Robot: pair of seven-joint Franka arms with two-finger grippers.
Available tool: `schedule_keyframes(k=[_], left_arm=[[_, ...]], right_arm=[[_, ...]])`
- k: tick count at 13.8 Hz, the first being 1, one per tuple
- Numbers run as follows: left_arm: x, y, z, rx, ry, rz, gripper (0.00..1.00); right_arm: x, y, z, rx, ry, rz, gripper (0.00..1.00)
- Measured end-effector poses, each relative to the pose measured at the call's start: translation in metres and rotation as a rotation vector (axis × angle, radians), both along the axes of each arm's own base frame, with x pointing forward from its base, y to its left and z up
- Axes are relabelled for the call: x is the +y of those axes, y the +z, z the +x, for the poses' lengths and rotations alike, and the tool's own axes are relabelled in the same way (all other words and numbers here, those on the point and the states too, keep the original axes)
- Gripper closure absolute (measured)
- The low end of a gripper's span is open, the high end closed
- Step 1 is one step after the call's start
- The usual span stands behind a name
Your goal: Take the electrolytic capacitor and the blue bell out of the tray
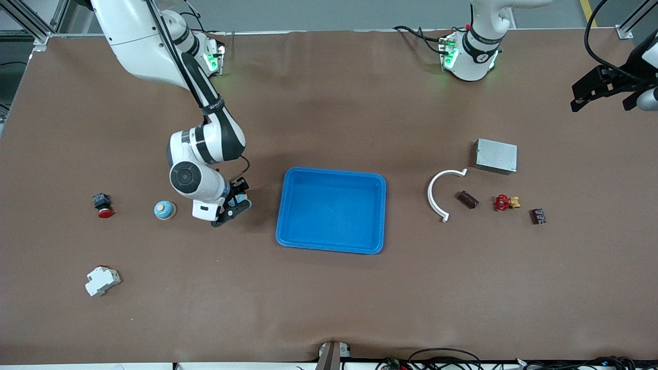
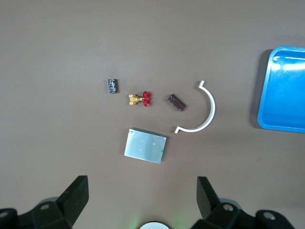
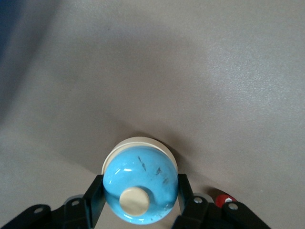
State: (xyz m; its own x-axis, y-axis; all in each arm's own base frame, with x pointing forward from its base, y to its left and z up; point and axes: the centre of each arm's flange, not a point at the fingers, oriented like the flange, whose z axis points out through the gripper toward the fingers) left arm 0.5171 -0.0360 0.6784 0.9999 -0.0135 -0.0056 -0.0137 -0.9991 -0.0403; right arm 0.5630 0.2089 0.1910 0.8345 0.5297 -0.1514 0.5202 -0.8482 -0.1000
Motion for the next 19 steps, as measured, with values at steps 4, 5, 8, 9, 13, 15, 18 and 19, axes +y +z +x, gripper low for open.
schedule_keyframes(k=[4, 5, 8, 9, 13, 15, 18, 19], left_arm=[[0.0, 0.0, 0.0, 0.003, 0.0, 0.0, 0.0], [0.0, 0.0, 0.0, 0.003, 0.0, 0.0, 0.0], [0.0, 0.0, 0.0, 0.004, 0.0, 0.0, 0.0], [0.0, 0.0, 0.0, 0.004, 0.0, 0.0, 0.0], [0.0, -0.001, -0.001, 0.005, 0.0, 0.0, 0.0], [0.0, -0.001, -0.001, 0.005, 0.0, 0.0, 0.0], [0.0, 0.0, -0.001, 0.005, 0.0, 0.0, 0.0], [0.0, 0.0, -0.001, 0.004, 0.0, 0.0, 0.0]], right_arm=[[0.0, 0.0, 0.001, 0.0, -0.001, 0.0, 0.2], [-0.001, 0.0, 0.001, 0.002, -0.002, -0.001, 0.09], [0.0, 0.007, 0.003, 0.027, -0.001, -0.004, 0.0], [0.002, 0.015, 0.005, 0.049, -0.001, -0.006, 0.0], [0.011, 0.078, 0.013, 0.123, -0.09, -0.027, 0.0], [0.012, 0.107, 0.01, 0.132, -0.154, -0.037, 0.0], [0.011, 0.146, -0.001, 0.164, -0.217, -0.055, 0.0], [0.009, 0.162, -0.006, 0.176, -0.23, -0.06, 0.0]])
